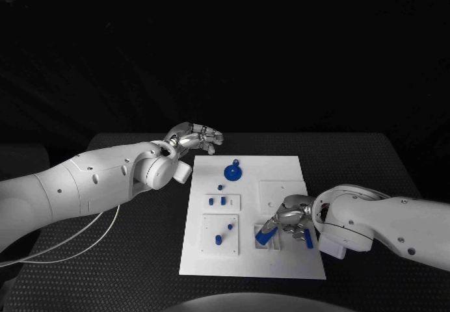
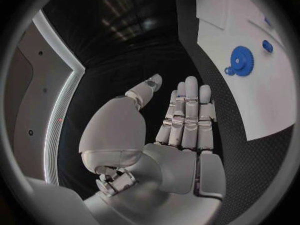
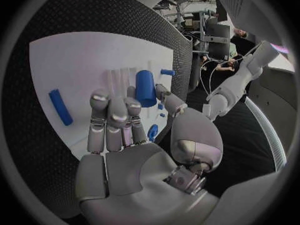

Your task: Assemble the parts on the task board

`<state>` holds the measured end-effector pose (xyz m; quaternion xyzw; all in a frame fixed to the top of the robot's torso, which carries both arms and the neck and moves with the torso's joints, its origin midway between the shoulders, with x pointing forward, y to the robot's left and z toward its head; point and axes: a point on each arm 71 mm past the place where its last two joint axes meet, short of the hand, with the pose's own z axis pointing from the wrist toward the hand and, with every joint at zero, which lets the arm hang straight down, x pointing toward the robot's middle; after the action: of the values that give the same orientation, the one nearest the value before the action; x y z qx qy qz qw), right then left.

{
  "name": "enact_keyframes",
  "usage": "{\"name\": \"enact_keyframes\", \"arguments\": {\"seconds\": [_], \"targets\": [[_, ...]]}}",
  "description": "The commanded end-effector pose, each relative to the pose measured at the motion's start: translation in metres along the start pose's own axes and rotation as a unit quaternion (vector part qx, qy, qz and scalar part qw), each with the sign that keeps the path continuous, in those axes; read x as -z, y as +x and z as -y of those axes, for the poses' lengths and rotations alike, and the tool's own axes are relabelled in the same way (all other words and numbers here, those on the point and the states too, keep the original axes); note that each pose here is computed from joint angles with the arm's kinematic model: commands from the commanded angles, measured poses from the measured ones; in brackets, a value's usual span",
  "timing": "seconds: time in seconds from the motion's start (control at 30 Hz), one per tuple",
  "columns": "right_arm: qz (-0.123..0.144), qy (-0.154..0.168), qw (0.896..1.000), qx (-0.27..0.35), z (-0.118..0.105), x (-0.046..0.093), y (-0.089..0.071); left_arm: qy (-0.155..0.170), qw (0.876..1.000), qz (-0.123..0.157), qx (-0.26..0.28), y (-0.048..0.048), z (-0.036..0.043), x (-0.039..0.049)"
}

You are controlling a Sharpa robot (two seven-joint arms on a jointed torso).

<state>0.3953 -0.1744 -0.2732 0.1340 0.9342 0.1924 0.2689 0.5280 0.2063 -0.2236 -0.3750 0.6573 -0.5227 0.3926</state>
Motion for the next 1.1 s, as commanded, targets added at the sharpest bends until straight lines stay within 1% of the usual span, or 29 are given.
{"name": "enact_keyframes", "arguments": {"seconds": [0.03,0.1,0.17,0.27,0.53,0.73,0.83,1.1], "targets": [[-0.034,-0.001,0.999,-0.003,-0.001,0.000,0.003,0.001,1.000,-0.010,0.005,0.0026,0.0012,-0.0005],[-0.049,0.004,0.999,-0.016,-0.001,0.000,0.003,0.000,1.000,-0.010,0.005,0.0024,0.0010,-0.0006],[-0.060,0.003,0.998,-0.015,-0.001,0.002,0.002,-0.001,1.000,-0.010,0.005,0.0023,0.0008,-0.0006],[-0.087,0.003,0.996,-0.011,-0.002,0.005,0.002,-0.002,1.000,-0.011,0.005,0.0025,0.0007,-0.0006],[-0.108,0.003,0.994,0.017,-0.005,0.005,-0.001,-0.002,1.000,-0.013,0.005,0.0033,0.0007,-0.0010],[-0.101,0.011,0.994,0.047,-0.004,0.002,-0.007,-0.003,1.000,-0.012,0.005,0.0029,0.0006,-0.0008],[-0.089,0.014,0.993,0.073,-0.005,-0.001,-0.009,-0.003,1.000,-0.013,0.005,0.0033,0.0007,-0.0007],[-0.077,0.014,0.993,0.087,-0.010,-0.005,-0.011,-0.003,1.000,-0.014,0.005,0.0038,0.0008,-0.0009]]}}
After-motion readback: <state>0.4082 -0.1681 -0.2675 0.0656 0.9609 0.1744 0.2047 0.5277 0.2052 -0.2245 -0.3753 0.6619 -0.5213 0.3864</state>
